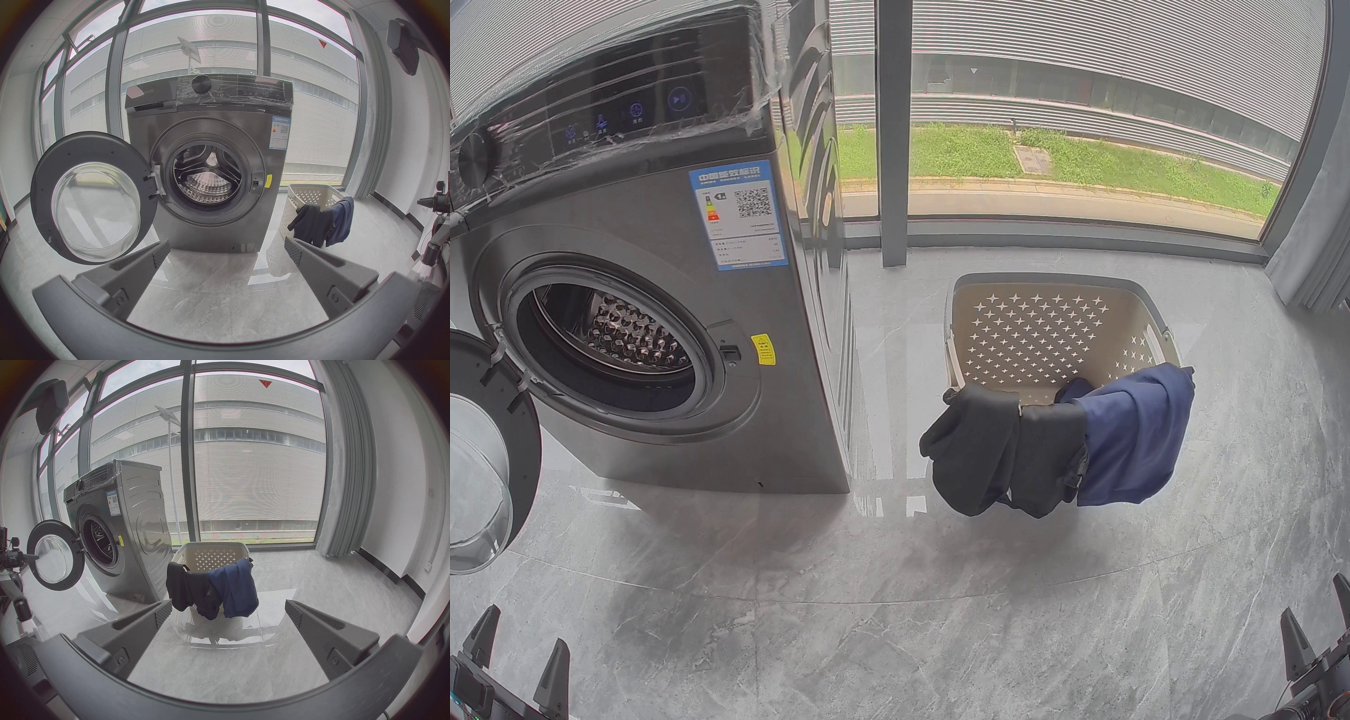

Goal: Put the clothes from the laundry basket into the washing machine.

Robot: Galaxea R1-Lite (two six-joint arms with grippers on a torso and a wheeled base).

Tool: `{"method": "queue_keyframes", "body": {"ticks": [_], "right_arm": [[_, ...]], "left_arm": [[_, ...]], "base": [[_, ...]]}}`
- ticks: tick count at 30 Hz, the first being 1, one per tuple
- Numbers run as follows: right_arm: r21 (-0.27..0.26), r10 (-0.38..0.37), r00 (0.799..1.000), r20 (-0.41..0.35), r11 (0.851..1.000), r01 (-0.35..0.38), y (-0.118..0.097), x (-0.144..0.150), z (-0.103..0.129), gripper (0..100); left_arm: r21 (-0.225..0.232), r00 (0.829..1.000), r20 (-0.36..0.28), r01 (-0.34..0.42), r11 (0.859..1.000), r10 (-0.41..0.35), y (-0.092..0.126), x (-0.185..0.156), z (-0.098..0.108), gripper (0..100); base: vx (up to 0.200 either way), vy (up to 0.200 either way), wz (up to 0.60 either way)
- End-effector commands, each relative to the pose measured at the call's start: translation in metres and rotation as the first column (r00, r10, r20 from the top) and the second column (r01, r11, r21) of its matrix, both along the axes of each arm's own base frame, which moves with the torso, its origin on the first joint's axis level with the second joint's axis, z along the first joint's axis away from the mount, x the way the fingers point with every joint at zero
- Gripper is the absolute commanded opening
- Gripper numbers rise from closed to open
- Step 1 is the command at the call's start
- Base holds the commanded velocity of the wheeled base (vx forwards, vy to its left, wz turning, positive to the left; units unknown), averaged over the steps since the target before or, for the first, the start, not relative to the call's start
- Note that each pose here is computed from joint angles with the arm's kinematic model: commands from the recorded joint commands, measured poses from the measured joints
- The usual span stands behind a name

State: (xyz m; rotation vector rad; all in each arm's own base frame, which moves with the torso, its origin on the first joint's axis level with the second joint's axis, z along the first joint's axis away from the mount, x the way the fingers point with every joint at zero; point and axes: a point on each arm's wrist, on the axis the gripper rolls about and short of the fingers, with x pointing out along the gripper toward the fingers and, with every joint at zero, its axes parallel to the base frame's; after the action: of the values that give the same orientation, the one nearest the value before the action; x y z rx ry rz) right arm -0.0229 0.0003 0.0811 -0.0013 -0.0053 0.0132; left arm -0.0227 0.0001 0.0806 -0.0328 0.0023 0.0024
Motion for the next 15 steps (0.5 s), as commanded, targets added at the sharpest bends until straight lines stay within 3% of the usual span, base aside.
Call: {"method": "queue_keyframes", "body": {"ticks": [1,15], "right_arm": [[0.000,-0.001,1.000,-0.010,1.000,0.001,0.0000,0.0008,-0.0050,100],[0.000,0.001,1.000,-0.010,1.000,-0.001,0.0000,0.0008,-0.0050,100]], "left_arm": [[-0.001,1.000,-0.002,-0.001,1.000,0.001,0.0000,0.0002,-0.0043,100],[-0.004,1.000,-0.002,-0.004,1.000,0.004,0.0001,0.0002,-0.0043,100]], "base": [[0.000,-0.200,0.00],[0.000,-0.200,0.00]]}}
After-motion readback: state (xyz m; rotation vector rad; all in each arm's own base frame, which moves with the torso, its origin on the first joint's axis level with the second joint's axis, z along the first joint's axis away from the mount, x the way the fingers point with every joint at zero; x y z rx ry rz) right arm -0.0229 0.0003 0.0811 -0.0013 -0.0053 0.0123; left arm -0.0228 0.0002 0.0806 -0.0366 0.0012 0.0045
